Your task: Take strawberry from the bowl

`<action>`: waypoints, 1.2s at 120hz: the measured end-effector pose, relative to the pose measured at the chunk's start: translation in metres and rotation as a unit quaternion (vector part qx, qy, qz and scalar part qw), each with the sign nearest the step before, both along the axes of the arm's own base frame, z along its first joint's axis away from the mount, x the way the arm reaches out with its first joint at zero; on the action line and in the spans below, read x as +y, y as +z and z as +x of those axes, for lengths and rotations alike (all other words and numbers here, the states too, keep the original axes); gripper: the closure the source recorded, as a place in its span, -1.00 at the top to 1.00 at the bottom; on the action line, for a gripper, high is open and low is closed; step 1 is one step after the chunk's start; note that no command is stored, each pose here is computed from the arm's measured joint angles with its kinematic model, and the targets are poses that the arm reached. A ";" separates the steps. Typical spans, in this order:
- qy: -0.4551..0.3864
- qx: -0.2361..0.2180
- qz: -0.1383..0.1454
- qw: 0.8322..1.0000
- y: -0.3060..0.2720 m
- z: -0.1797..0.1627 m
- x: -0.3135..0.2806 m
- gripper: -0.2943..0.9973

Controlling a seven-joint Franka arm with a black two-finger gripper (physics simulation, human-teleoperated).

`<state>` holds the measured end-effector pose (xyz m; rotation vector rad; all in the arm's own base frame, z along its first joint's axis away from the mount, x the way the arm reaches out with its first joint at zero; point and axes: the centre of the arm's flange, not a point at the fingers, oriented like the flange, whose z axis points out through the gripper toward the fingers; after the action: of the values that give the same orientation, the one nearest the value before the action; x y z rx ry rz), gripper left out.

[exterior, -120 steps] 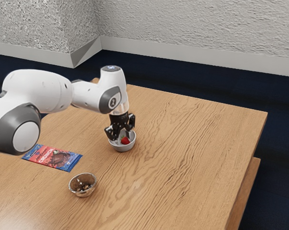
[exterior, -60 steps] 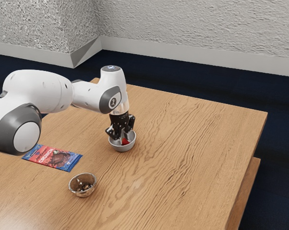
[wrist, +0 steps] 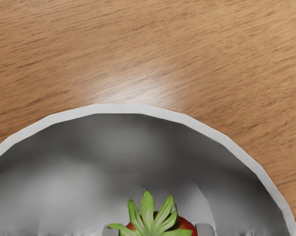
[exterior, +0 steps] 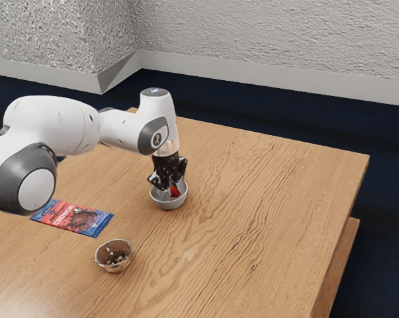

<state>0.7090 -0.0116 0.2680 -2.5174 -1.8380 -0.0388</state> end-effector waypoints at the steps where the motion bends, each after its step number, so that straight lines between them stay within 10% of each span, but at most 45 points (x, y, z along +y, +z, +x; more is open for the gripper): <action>1: 0.000 -0.001 0.000 1.000 0.002 0.000 0.000 -0.50; 36: -0.062 -0.049 -0.010 0.997 0.101 -0.007 -0.090 -0.56; 96: -0.159 -0.001 -0.016 0.987 0.008 -0.012 -0.227 -0.61; 144: -0.169 -0.057 -0.031 0.983 0.102 -0.007 -0.212 0.29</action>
<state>0.7019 -0.2234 0.3696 -2.8980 -1.4400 -0.1363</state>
